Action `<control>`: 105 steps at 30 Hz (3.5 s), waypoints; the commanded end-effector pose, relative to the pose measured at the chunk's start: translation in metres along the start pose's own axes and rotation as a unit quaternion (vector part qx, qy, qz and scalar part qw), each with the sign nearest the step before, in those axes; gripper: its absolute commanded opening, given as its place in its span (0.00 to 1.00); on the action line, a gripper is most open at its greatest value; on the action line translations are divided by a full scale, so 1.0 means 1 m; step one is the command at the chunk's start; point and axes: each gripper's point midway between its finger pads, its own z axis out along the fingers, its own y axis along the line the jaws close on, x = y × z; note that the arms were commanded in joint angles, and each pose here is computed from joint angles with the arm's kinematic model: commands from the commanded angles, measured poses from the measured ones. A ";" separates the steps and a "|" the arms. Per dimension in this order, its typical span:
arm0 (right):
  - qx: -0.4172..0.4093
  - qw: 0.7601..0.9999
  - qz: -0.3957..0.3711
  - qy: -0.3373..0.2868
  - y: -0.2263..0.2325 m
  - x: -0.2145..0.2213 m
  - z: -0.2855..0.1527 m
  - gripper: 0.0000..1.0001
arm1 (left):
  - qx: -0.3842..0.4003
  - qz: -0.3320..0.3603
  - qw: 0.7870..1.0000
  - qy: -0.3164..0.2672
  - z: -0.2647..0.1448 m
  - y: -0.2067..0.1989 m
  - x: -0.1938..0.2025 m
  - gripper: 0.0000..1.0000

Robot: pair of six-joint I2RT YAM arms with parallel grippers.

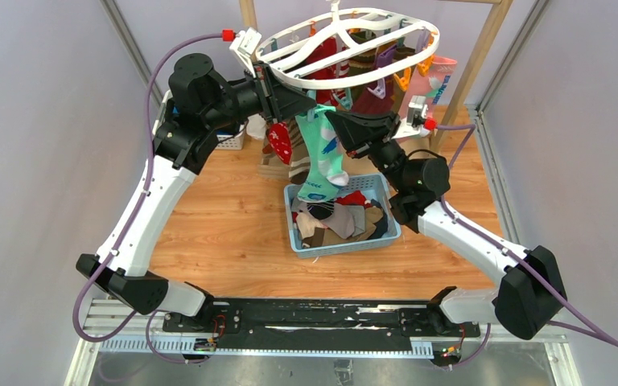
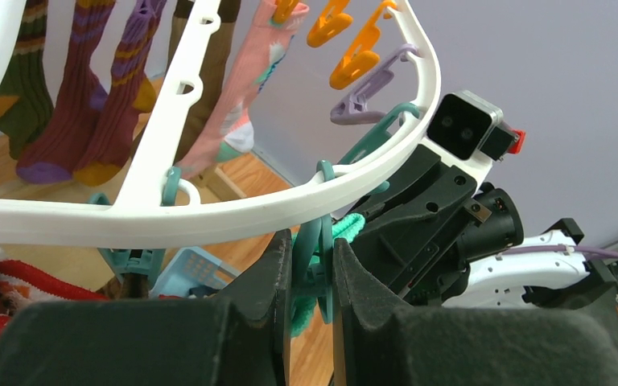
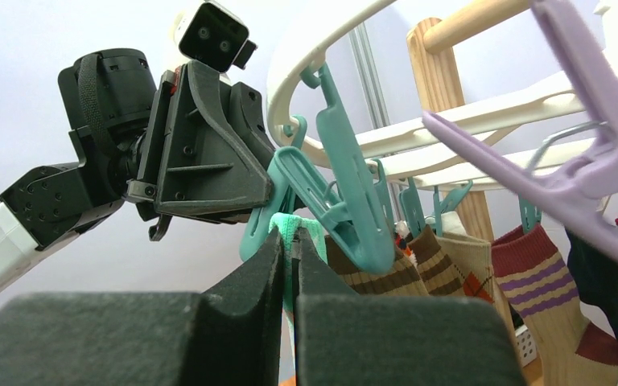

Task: Clip the socks to the hanger
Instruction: Clamp the sock onto the hanger, then reset both arms

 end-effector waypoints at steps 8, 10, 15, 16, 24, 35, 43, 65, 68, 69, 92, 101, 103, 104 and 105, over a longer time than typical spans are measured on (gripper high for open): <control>-0.025 0.999 0.002 -0.036 0.009 -0.024 0.009 0.00 | -0.025 -0.006 0.999 0.023 -0.014 0.004 0.012 0.66; -0.027 0.999 -0.001 -0.034 0.010 -0.024 0.008 0.00 | -0.030 -0.003 0.999 0.023 -0.015 0.005 0.012 0.68; -0.019 1.000 -0.012 -0.022 0.008 -0.019 0.004 0.00 | -0.035 -0.001 0.999 0.023 -0.018 0.004 0.012 0.75; -0.016 1.000 -0.016 -0.020 0.007 -0.019 0.002 0.02 | -0.036 0.000 0.999 0.024 -0.020 0.003 0.012 0.81; 0.050 0.996 -0.071 0.036 -0.014 0.000 -0.032 0.50 | -0.096 0.053 0.993 0.052 -0.049 0.017 0.023 1.00; 0.283 0.938 -0.144 0.135 -0.088 0.028 -0.140 0.75 | -0.300 0.073 0.948 0.076 -0.139 0.151 0.058 1.00; 0.508 0.802 -0.253 0.184 -0.159 0.029 -0.248 0.78 | -0.443 0.121 0.879 0.125 -0.194 0.276 0.143 1.00; 0.770 0.567 -0.274 0.106 -0.226 -0.010 -0.435 0.79 | -0.494 0.098 0.862 0.058 -0.206 0.372 0.231 1.00; 0.780 0.544 -0.288 0.117 -0.235 -0.012 -0.449 0.78 | -0.505 0.109 0.855 0.053 -0.213 0.373 0.239 1.00; 0.782 0.533 -0.299 0.125 -0.239 -0.013 -0.452 0.78 | -0.513 0.122 0.849 0.043 -0.218 0.374 0.238 1.00; 0.622 0.637 -0.356 0.284 -0.264 0.046 -0.428 0.75 | -0.495 0.230 0.835 -0.063 -0.232 0.345 0.238 1.00; 0.601 0.649 -0.343 0.315 -0.279 0.064 -0.430 0.87 | -0.494 0.231 0.835 -0.065 -0.231 0.344 0.237 1.00; 0.601 0.649 -0.345 0.314 -0.279 0.063 -0.431 0.87 | -0.494 0.231 0.836 -0.066 -0.231 0.344 0.237 1.00; 0.600 0.650 -0.347 0.311 -0.279 0.063 -0.430 0.88 | -0.494 0.231 0.836 -0.065 -0.231 0.344 0.237 1.00; 0.599 0.651 -0.348 0.310 -0.279 0.063 -0.430 0.88 | -0.494 0.231 0.836 -0.066 -0.231 0.344 0.237 1.00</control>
